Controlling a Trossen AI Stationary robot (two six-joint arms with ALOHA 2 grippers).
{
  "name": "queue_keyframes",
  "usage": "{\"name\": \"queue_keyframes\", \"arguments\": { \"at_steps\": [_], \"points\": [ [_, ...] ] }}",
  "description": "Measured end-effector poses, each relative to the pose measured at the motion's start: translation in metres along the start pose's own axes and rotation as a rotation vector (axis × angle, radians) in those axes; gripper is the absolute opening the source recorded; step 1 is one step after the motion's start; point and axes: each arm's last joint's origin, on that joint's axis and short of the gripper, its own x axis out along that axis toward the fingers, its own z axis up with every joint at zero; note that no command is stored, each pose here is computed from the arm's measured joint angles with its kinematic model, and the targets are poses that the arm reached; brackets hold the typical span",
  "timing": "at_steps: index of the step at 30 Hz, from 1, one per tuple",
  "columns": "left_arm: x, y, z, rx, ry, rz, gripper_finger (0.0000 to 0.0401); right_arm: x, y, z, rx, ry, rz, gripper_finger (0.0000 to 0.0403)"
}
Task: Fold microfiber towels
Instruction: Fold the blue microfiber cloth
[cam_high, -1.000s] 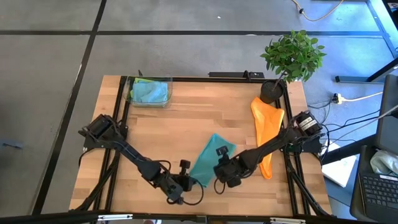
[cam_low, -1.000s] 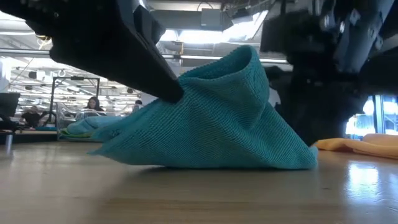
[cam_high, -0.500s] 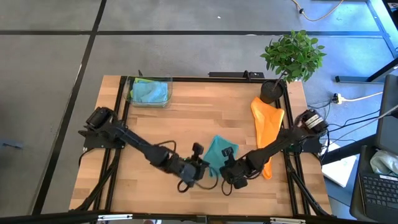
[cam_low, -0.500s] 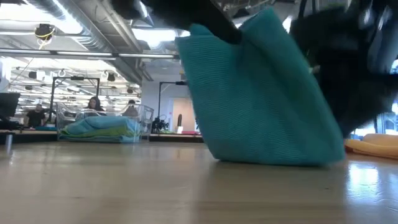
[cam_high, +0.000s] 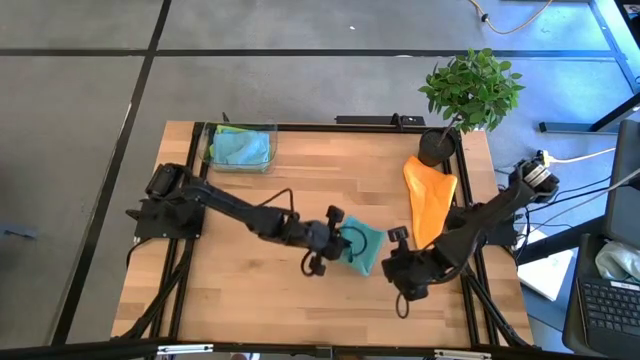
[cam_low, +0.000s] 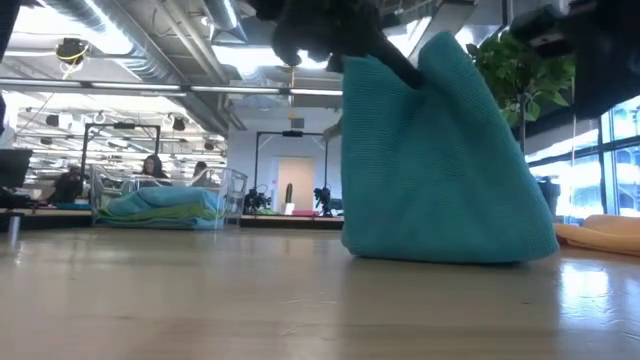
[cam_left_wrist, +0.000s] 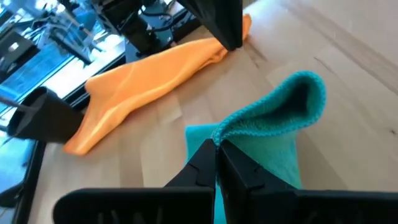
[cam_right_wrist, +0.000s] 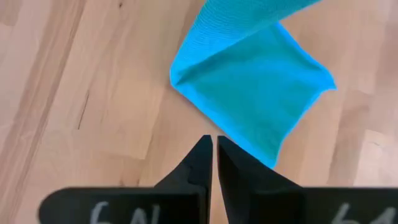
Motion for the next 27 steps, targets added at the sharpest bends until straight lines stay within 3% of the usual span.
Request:
{"name": "queue_keyframes", "arguments": {
  "at_steps": [8, 14, 20, 27],
  "points": [
    [0.023, 0.030, -0.022, -0.052, -0.028, -0.039, 0.0000, -0.010, 0.004, -0.003, 0.002, -0.035, 0.005, 0.0026],
    [0.049, 0.037, -0.041, -0.077, -0.043, -0.011, 0.0000, -0.007, 0.005, 0.000, 0.008, -0.058, 0.010, 0.0026],
    [0.067, 0.040, -0.065, -0.076, 0.033, 0.001, 0.0000, -0.004, 0.007, 0.000, 0.001, -0.051, 0.009, 0.0026],
    [0.070, 0.053, -0.067, -0.093, -0.015, 0.042, 0.0000, -0.004, 0.007, 0.000, -0.015, -0.057, 0.010, 0.0026]
  ]
}}
